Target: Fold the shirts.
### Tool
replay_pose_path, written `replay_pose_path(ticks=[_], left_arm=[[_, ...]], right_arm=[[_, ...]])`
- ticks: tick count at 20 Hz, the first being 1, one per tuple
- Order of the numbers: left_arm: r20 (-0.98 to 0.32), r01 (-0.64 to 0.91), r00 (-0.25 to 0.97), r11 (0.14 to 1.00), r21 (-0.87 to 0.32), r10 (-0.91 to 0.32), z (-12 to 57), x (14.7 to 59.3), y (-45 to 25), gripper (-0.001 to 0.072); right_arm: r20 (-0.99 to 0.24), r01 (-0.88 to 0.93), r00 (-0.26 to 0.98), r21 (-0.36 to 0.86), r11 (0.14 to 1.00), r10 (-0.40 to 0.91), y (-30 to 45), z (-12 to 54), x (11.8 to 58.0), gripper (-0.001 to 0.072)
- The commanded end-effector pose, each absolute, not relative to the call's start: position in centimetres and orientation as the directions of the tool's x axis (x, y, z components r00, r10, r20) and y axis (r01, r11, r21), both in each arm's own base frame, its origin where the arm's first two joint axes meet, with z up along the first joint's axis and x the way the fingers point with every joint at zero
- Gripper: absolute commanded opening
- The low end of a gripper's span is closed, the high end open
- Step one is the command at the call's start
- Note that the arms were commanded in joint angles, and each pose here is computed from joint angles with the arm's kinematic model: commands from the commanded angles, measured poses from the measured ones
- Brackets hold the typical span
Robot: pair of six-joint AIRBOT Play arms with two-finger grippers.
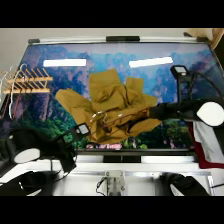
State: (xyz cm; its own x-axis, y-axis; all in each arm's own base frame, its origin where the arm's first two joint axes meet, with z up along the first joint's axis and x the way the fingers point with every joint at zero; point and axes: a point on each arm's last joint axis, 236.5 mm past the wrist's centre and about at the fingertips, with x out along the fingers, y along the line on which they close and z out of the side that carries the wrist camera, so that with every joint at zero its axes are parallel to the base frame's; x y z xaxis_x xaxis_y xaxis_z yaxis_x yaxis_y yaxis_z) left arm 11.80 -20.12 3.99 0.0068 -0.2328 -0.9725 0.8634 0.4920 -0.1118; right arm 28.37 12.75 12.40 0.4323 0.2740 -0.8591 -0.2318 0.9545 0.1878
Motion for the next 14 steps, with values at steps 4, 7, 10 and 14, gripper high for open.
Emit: replay_pose_path(ticks=[4,7,10,14], left_arm=[[-0.946,0.905,-0.074,0.377,-0.196,-0.315,3.2,10.7,-23.1,0.0039],[-0.895,0.894,-0.204,0.297,-0.335,-0.396,4.6,7.4,-25.0,0.0039],[-0.88,0.882,-0.184,0.321,-0.345,-0.439,4.3,8.4,-26.5,0.0039],[-0.849,0.825,-0.05,0.458,-0.332,-0.526,3.1,14.0,-29.8,0.0039]], right_arm=[[-0.8,-0.338,0.475,0.218,0.915,0.366,14.3,14.9,27.4,0.006],[-0.779,-0.37,0.466,0.258,0.892,0.419,15.5,15.5,27.1,0.006],[-0.719,-0.47,0.432,0.335,0.817,0.544,18.3,17.7,26.0,0.006],[-0.674,-0.526,0.454,0.325,0.786,0.583,18.9,21.1,25.6,0.006]])
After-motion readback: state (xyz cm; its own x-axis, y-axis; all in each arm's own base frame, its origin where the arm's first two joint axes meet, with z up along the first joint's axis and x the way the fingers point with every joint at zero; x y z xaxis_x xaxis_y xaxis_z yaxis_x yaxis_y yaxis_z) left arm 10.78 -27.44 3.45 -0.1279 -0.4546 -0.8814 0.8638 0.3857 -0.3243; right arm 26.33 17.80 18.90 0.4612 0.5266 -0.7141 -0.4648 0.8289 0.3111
